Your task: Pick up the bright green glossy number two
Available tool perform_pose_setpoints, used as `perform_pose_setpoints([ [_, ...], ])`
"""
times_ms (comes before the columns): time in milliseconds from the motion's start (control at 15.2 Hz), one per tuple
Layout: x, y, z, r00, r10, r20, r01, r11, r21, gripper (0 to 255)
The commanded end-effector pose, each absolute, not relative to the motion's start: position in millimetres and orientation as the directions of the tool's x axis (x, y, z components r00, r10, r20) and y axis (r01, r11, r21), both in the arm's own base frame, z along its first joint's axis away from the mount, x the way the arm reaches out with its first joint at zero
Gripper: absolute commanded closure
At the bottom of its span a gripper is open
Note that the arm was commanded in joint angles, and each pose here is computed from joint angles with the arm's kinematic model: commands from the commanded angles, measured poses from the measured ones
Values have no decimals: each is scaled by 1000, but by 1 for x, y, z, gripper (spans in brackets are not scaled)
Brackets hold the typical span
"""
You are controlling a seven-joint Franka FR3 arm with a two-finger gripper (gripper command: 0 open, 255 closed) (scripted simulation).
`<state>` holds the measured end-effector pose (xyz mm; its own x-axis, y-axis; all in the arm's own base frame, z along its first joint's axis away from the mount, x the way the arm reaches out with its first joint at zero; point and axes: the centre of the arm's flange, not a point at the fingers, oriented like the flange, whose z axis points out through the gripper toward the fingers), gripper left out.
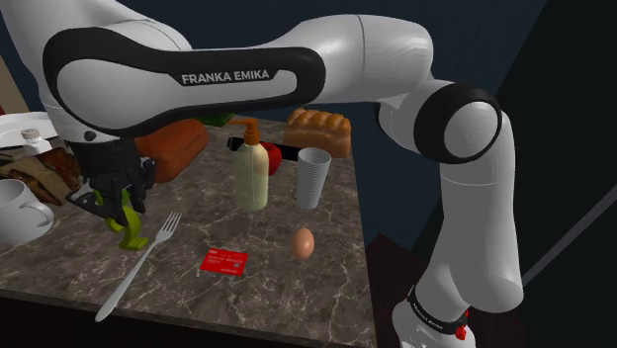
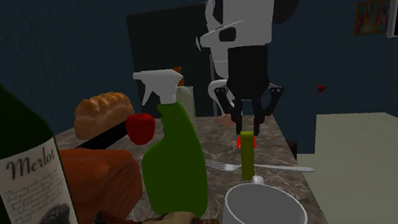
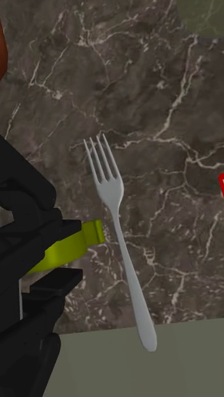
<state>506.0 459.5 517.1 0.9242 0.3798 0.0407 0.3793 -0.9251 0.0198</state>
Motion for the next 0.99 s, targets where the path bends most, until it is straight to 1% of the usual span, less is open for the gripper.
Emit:
perform_pose_setpoints([
  [0,506,459,526,924,380,40,379,-925,20,255],
  [792,506,459,589,924,380,40,379,-925,20,255],
  [924,506,459,590,924,380,40,379,-925,20,255],
])
